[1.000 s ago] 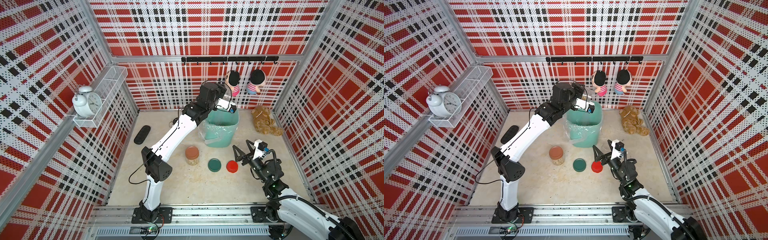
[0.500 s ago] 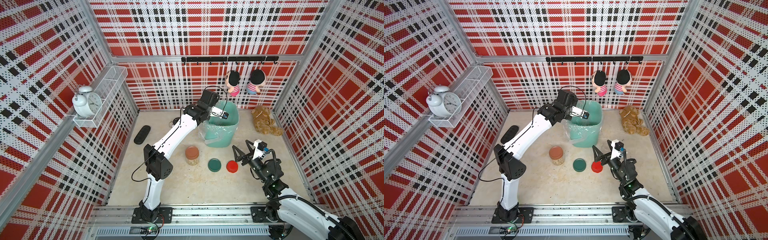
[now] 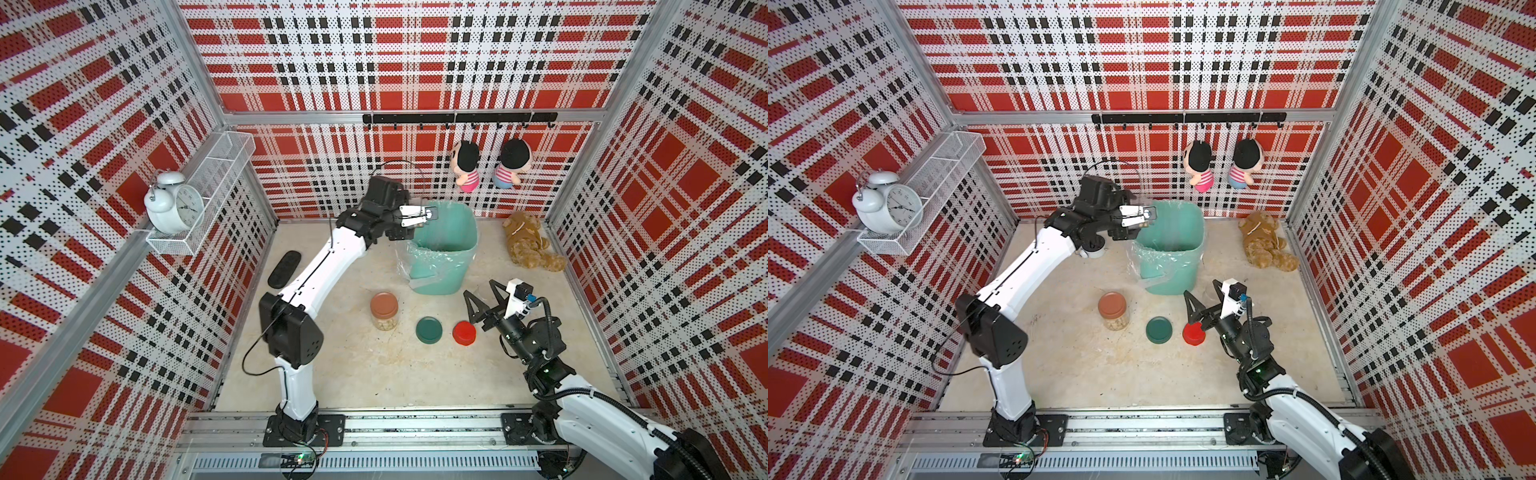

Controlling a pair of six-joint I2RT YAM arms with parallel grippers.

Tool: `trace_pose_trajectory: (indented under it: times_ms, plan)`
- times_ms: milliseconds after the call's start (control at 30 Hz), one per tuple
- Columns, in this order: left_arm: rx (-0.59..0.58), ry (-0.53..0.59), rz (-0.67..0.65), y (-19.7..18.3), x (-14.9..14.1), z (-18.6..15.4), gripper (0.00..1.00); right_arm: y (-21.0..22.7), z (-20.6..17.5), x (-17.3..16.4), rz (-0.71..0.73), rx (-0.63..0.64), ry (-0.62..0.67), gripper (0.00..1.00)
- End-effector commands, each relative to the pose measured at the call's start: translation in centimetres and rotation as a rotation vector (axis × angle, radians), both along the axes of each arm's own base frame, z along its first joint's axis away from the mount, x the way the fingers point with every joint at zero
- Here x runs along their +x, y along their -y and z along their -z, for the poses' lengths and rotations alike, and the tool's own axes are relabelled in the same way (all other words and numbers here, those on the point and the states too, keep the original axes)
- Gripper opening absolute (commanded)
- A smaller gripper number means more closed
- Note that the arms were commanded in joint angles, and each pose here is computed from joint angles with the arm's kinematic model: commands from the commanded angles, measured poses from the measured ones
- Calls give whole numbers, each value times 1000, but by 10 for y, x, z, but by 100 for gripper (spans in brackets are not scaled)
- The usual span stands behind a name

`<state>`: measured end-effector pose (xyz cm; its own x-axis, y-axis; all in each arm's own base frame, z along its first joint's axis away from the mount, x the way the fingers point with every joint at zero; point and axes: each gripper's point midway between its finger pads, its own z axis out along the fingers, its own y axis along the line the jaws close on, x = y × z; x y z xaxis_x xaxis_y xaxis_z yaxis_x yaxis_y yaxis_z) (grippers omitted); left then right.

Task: Empty moldy peanuts from jars
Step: Pour the moldy peanuts from the jar into the trash bin.

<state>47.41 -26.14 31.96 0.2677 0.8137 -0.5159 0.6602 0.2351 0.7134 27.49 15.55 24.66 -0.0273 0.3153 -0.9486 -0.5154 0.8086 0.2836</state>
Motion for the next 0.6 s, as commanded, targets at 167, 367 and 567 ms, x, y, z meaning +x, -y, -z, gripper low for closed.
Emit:
trace_pose_trajectory:
  times_ms: [167,367,567]
  plan:
    - [-1062,219,364,-71,-95,-158,0,-1,-11,2,-12,21,29,100]
    - [-1045,215,362,-76,-94,-155,0,-3,-12,3,-21,26,30,100]
    - [-1011,224,346,-72,-90,-154,0,-3,-10,2,-21,27,22,100]
